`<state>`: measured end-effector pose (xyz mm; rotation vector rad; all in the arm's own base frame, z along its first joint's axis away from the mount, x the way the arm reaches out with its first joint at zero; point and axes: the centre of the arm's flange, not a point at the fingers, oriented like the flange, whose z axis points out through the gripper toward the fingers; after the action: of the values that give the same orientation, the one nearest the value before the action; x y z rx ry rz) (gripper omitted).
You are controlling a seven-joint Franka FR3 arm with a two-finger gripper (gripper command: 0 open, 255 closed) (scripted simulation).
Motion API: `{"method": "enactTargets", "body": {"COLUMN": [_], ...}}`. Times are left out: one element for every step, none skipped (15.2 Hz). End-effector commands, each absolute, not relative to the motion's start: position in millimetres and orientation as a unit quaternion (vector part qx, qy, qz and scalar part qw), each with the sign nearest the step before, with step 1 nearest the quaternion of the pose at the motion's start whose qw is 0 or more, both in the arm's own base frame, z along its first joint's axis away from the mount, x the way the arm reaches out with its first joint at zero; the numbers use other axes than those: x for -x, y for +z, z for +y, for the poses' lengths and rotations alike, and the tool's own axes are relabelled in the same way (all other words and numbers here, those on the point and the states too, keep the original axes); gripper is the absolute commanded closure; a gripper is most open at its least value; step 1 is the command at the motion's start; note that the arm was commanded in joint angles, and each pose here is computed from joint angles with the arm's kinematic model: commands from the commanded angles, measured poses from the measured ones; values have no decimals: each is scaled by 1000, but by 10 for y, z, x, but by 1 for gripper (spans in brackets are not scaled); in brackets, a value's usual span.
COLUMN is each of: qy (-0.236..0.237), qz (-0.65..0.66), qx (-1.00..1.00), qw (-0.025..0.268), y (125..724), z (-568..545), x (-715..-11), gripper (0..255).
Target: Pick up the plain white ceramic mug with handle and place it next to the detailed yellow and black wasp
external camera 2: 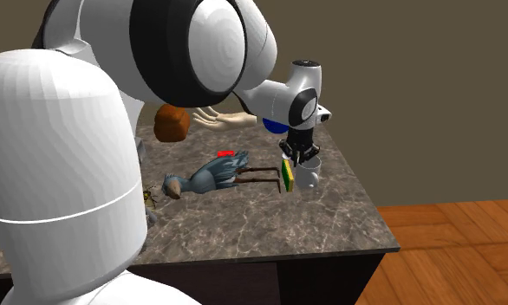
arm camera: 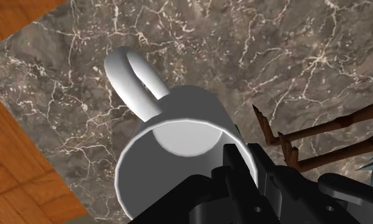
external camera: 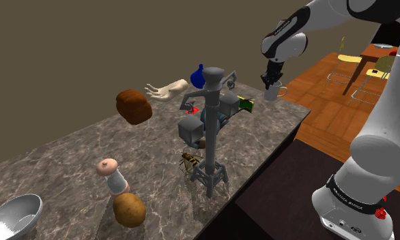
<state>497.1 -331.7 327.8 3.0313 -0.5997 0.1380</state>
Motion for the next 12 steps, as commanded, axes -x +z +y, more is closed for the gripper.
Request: {"method": "enactTargets", "body": {"qy": [44,44,44,44,44,44,44,44,44,44,44,44], "qz": [-194,-194,-194,-194,-194,-194,-194,-194,-194,-194,-194,-194], "qx": [-980,-980,-980,-980,-980,-980,-980,-980,-980,-980,-980,-980], "qw": [24,24,24,24,24,24,24,24,24,24,24,24], "y": [3380,3433,3486,3539,3592,3644,3697,3705,3706,3706,3706,3707], "z": [-3322,-3322,-3322,-3322,-3322,-3322,-3322,-3322,-3190,-3058,-2926,-2794], "x": [-4966,-4966,-4966,-4966,-4966,-4966,-4966,-4965,-4962,-4958,-4954,-4951], "gripper": [255,255,255,255,255,255,255,255,255,255,255,255]}}
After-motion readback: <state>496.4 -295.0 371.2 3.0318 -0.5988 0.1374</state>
